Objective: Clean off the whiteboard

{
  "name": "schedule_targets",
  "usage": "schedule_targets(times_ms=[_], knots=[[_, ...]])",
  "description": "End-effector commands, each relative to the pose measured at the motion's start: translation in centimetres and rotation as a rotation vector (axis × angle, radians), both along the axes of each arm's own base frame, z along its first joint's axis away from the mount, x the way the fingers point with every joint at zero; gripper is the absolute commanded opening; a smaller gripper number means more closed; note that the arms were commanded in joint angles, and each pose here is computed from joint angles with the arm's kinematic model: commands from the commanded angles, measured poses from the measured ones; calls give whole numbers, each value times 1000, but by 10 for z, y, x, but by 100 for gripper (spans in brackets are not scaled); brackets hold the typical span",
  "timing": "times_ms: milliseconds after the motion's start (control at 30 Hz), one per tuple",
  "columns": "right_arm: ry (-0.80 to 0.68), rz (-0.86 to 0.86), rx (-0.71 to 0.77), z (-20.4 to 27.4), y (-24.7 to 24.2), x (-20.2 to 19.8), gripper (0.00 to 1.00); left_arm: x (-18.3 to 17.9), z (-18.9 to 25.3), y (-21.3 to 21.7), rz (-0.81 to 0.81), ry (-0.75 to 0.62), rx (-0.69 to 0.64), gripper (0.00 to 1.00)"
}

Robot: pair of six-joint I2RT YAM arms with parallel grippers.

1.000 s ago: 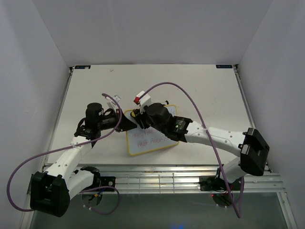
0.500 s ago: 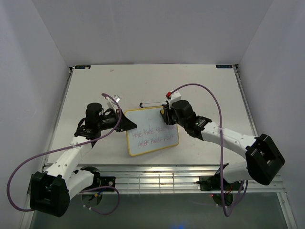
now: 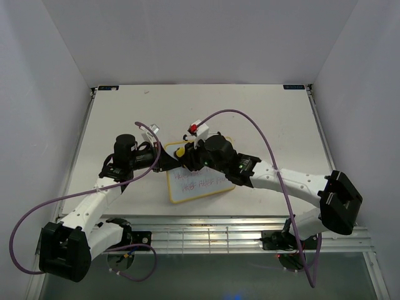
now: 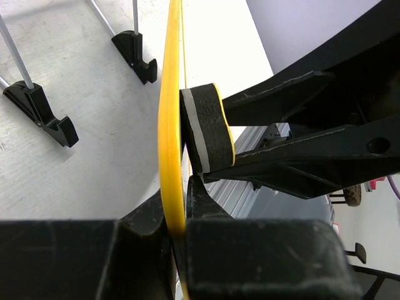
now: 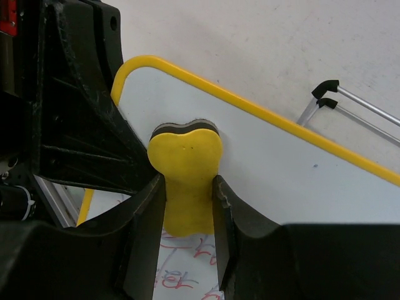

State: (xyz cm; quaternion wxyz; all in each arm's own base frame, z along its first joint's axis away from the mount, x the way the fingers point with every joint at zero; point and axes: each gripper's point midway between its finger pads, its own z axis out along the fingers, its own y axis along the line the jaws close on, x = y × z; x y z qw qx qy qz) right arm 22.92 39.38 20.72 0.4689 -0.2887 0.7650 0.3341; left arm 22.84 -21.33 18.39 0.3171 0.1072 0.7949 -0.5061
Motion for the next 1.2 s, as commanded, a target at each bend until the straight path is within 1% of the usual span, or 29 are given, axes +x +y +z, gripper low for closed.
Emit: schedule_targets(times_ms=[0, 67, 100, 133, 167, 200, 300, 400, 533, 600, 767, 933, 1000, 1067, 1100, 1167], knots=[[27, -47, -35, -16, -5, 15, 8, -37, 57, -24, -271, -188, -144, 0], [46, -88, -65, -29, -25, 24, 8, -40, 56, -24, -284, -182, -146, 0], [65, -130, -78, -39, -46, 34, 8, -41, 55, -25, -294, -181, -147, 0], [58, -154, -68, -34, -53, 42, 8, -42, 54, -26, -302, -176, -148, 0], [73, -179, -93, -47, -68, 45, 8, -43, 53, -26, -309, -175, -148, 0], [82, -228, -110, -53, -87, 58, 8, -44, 53, -27, -316, -172, -150, 0], [103, -293, -157, -70, -124, 72, 8, -44, 54, -28, -318, -177, -150, 0], [117, -327, -179, -78, -145, 76, 8, -45, 55, -28, -319, -182, -149, 0], [120, -264, -128, -63, -128, 71, 8, -43, 53, -29, -311, -174, -145, 0], [98, -213, -103, -48, -109, 65, 8, -41, 53, -29, -301, -172, -143, 0], [83, -118, -56, -26, -70, 47, 8, -39, 53, -29, -283, -170, -140, 0], [60, 77, -11, -6, -20, 16, 8, -38, 52, -31, -291, -168, -138, 0], [46, 66, -25, -7, -19, 20, 8, -37, 54, -31, -287, -177, -138, 0], [57, 13, -47, -17, -32, 30, 8, -37, 59, -31, -286, -188, -141, 0], [92, -32, -66, -34, -51, 41, 8, -37, 59, -32, -286, -188, -141, 0], [132, -73, -68, -47, -75, 47, 8, -37, 62, -31, -280, -201, -142, 0]])
